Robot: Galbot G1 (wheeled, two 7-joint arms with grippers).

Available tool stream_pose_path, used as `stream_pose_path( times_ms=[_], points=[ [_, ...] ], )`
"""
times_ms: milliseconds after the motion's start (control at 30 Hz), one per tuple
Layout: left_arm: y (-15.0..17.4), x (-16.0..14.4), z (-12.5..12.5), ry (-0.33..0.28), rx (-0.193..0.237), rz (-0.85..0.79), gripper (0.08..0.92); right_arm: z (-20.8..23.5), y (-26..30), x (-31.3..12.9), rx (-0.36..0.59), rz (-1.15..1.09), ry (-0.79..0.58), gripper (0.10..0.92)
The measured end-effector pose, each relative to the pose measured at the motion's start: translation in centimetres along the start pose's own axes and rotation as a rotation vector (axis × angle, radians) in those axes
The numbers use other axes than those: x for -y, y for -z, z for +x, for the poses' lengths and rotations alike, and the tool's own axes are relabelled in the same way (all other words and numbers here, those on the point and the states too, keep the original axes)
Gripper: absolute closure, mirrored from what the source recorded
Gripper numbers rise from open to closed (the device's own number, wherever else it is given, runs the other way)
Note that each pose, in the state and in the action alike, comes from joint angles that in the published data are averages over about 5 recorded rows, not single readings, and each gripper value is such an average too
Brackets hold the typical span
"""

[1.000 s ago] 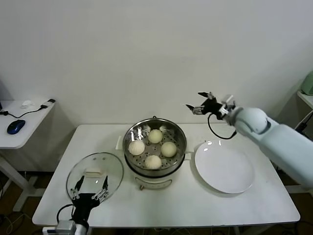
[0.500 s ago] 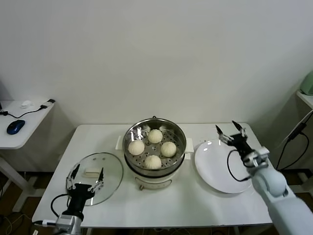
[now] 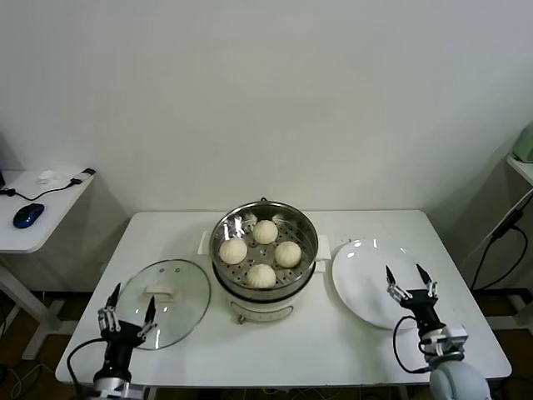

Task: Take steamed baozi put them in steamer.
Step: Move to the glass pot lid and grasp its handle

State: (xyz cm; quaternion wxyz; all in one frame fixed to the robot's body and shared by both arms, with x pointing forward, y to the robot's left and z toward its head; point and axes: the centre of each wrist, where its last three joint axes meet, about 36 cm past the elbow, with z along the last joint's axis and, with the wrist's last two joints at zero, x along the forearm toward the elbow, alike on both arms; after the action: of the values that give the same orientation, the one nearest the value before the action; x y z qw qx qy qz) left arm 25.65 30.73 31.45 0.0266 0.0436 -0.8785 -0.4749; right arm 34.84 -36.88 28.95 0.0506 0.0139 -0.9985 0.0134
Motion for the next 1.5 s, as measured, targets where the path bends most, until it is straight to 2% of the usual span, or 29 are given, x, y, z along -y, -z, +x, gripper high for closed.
stream_pose_path(
  times_ms=[267,533,1000,1367,1500],
  points=[
    [-2.8,2.0,-0.7,0.0,0.044,-0.283,0.177,2.0,-1.3,-0.6,-0.029,-0.004,-0.028,0.2],
    [-4.5,3.6,-2.1,-0.003,0.068,-0.437,0.177,3.2,-1.9,-0.8,-0.044,-0.011,-0.053,0.2],
    [-5.6,5.7,-4.9,-0.006,0.085,-0.558,0.177,4.2,-2.1,-0.7,-0.049,-0.014,-0.078,0.2],
    [-6.5,6.1,-7.0,-0.007,0.078,-0.615,0.18,4.6,-1.6,-0.7,-0.042,-0.006,-0.078,0.2],
    [-6.8,6.2,-7.4,-0.012,0.078,-0.623,0.248,4.6,-1.5,-0.8,-0.042,-0.004,-0.076,0.2]
  ],
)
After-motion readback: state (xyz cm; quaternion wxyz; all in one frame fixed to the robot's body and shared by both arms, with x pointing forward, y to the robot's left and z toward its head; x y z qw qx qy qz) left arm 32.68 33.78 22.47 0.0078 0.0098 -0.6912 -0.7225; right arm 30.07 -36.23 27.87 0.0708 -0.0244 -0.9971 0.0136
